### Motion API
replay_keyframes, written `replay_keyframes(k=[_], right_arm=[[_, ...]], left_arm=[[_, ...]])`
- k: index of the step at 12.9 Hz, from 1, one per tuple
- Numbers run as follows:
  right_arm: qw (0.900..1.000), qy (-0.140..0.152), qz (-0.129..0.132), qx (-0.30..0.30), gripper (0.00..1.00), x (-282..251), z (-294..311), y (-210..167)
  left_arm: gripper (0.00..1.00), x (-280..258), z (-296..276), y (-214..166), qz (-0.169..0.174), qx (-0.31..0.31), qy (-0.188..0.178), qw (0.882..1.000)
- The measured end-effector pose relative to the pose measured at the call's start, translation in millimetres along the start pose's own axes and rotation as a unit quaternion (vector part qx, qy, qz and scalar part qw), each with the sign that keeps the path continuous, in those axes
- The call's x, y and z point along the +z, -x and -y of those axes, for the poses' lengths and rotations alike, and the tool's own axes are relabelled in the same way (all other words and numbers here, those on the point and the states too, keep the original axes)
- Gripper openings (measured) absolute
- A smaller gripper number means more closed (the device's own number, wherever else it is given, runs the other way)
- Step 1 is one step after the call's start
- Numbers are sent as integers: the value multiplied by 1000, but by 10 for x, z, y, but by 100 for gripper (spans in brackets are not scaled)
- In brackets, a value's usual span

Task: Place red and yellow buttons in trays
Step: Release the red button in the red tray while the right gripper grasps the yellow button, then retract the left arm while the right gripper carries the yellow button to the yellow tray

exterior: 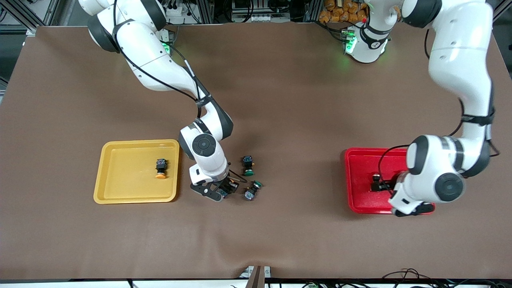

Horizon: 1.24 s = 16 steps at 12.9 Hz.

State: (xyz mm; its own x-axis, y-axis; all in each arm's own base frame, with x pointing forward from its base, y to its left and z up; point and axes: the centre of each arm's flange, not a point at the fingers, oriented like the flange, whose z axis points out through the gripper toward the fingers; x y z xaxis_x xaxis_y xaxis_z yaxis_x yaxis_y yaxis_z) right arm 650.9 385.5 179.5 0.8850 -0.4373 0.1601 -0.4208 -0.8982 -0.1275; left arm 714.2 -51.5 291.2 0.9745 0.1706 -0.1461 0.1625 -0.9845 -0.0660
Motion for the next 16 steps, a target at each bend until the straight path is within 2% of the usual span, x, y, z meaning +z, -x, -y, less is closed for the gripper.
replay_keyframes(k=[2, 4, 7, 9, 11, 13, 16], right_arm=[[1000, -1, -2, 0, 41, -15, 10, -17], [1000, 3, -4, 2, 41, -84, 21, -83], [997, 67, 30, -18, 41, -296, -26, -79], [990, 114, 61, -53, 41, -564, -71, -41], [981, 145, 87, -96, 41, -880, -147, -68], [970, 161, 108, -146, 41, -1114, -274, -185], [954, 156, 134, -220, 41, -1371, -815, -761]], left_arm=[[100, -455, 160, 45, -24, -10, 4, 1000], [100, -810, 256, 156, -29, -16, 2, 999], [100, -1295, 361, 378, -27, -20, -3, 999], [100, -1683, 492, 567, -29, -17, -1, 999], [100, -2065, 643, 786, -33, -12, 3, 999], [100, -2363, 680, 1005, -34, -10, 3, 999], [100, -2705, 595, 1311, -38, -1, 5, 999]])
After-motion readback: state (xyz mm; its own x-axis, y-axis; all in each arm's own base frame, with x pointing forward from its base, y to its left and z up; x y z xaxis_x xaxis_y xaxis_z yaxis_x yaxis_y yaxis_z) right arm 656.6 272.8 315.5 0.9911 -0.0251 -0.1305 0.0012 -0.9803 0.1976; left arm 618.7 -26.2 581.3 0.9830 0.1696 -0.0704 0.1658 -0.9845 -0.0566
